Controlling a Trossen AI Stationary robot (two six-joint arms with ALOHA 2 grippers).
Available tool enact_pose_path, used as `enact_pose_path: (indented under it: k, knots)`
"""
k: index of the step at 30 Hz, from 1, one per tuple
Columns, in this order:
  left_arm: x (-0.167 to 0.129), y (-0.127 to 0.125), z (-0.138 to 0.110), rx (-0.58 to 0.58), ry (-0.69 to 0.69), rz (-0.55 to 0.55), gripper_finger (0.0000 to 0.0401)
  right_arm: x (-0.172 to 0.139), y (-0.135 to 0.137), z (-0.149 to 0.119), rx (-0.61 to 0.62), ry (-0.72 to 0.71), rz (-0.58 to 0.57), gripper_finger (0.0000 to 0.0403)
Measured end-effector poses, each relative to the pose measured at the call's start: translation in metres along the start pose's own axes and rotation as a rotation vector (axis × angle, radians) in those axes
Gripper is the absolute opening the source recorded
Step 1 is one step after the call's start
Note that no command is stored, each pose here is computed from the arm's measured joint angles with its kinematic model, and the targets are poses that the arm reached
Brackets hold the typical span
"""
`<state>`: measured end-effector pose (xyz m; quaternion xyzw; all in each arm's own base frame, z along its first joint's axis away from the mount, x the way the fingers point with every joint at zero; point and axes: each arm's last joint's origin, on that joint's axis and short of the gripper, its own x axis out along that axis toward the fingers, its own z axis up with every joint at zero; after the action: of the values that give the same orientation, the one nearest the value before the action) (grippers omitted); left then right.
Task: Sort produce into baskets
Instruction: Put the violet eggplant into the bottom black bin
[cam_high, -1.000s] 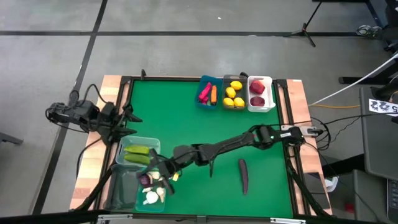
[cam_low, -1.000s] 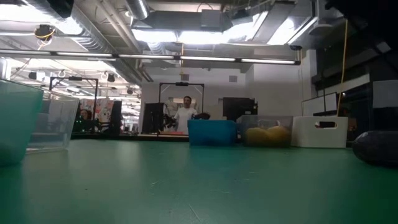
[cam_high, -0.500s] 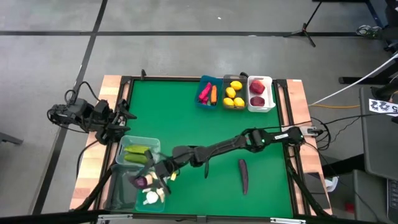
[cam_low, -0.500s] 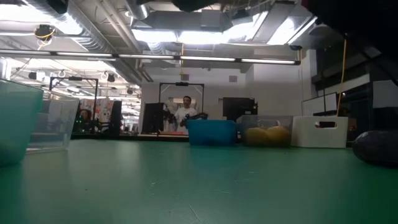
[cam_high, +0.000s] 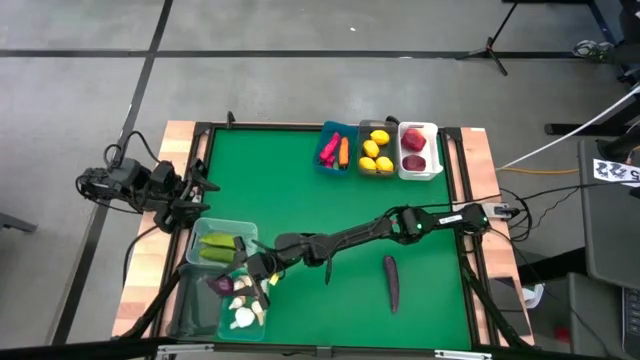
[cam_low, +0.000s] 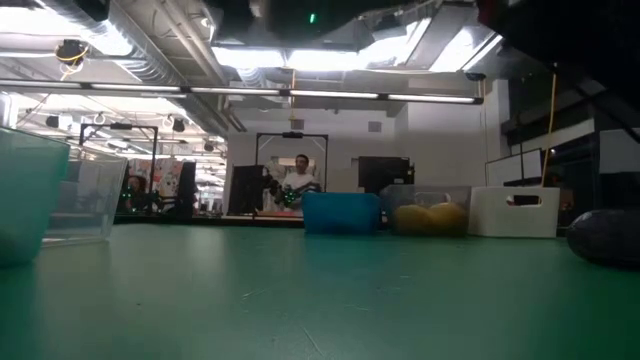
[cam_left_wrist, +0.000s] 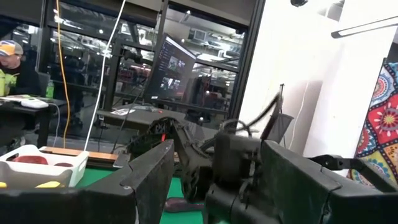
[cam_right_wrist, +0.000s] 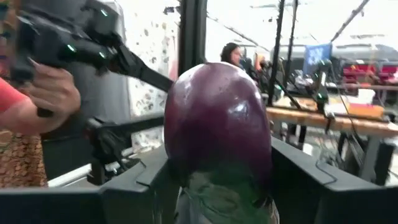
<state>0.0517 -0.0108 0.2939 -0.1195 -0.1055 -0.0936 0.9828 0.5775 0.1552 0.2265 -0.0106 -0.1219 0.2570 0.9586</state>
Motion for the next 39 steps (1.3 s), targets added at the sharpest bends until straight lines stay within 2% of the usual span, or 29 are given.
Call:
enact_pose_path:
  k: [5, 15, 18, 23, 26, 31, 39]
  knots:
    - [0.0, 0.0, 0.0, 0.001, 0.0, 0.0, 0.0237, 0.0, -0.001, -0.023, 0.04, 0.027, -0.033, 0.0205]
    - [0.0, 0.0, 0.0, 0.035, -0.001, 0.008, 0.0237, 0.0, -0.002, -0.022, 0.062, 0.003, -0.069, 0.0205]
    - [0.0, 0.0, 0.0, 0.036, -0.001, 0.009, 0.0237, 0.0, -0.002, -0.025, 0.073, 0.031, -0.077, 0.0205]
    - [0.0, 0.0, 0.0, 0.03, -0.001, 0.009, 0.0237, 0.001, -0.001, -0.029, 0.082, 0.067, -0.17, 0.0205]
    - [0.0, 0.0, 0.0, 0.029, 0.0, 0.009, 0.0237, 0.001, 0.0, -0.031, 0.089, 0.094, -0.166, 0.0207]
    - [0.0, 0.001, -0.001, 0.038, 0.01, 0.011, 0.0237, 0.001, 0.003, -0.034, 0.112, 0.126, -0.134, 0.0236]
    - [0.0, 0.001, -0.001, 0.049, 0.012, 0.011, 0.0237, 0.001, 0.004, -0.034, 0.128, 0.123, -0.158, 0.0292]
